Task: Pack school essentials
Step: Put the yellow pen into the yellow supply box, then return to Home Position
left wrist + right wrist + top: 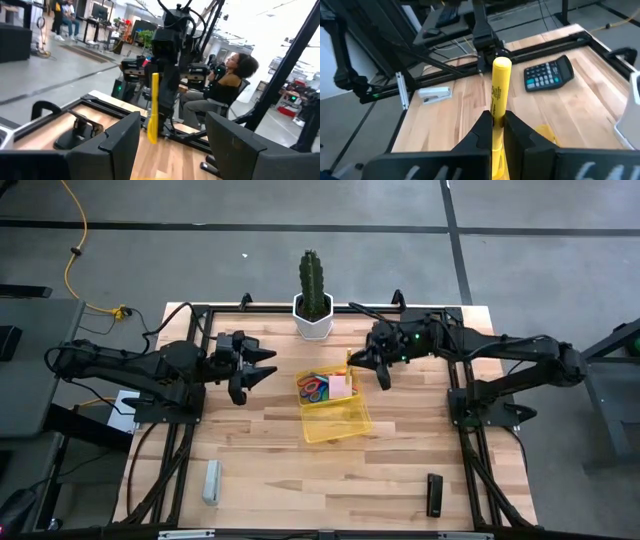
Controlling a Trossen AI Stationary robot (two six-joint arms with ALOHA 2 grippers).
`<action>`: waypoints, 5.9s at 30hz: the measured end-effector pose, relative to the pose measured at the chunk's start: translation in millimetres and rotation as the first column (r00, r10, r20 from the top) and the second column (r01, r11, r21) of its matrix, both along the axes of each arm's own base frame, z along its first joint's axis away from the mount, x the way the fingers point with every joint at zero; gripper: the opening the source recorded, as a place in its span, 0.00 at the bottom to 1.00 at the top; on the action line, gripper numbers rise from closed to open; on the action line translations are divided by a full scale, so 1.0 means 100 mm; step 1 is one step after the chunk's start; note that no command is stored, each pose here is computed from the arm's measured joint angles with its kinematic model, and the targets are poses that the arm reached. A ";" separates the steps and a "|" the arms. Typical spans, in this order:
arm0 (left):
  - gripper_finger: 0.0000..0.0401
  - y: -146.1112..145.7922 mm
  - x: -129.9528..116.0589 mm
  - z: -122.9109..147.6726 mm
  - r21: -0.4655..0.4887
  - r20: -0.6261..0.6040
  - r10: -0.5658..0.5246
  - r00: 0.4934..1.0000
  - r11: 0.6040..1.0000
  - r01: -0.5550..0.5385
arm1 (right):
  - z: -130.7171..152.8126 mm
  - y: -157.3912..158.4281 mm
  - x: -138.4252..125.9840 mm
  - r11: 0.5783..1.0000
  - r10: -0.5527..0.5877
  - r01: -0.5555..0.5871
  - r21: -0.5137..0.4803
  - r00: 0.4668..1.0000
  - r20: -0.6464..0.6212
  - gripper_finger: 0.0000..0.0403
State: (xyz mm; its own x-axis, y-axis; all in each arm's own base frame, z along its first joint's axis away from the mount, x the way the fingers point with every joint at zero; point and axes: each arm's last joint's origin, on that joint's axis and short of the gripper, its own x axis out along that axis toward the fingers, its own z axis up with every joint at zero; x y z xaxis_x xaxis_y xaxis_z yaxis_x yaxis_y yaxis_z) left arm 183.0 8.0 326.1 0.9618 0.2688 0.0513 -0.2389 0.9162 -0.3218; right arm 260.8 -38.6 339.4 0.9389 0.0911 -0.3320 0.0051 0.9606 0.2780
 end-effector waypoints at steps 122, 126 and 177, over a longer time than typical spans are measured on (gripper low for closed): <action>0.53 0.01 0.00 0.00 0.123 -0.038 0.035 0.999 0.992 -0.030 | -0.36 0.09 -0.42 0.991 0.006 0.049 -0.121 0.908 0.419 0.60; 0.53 0.01 0.00 0.00 0.127 -0.040 0.041 0.998 0.991 -0.036 | -0.36 0.09 -0.42 0.992 0.006 0.049 -0.120 0.908 0.419 0.60; 0.00 0.02 -0.87 -1.56 0.059 -0.030 -0.054 0.998 0.997 0.056 | -0.38 0.08 -0.41 0.996 -0.082 0.063 0.062 0.919 0.386 0.60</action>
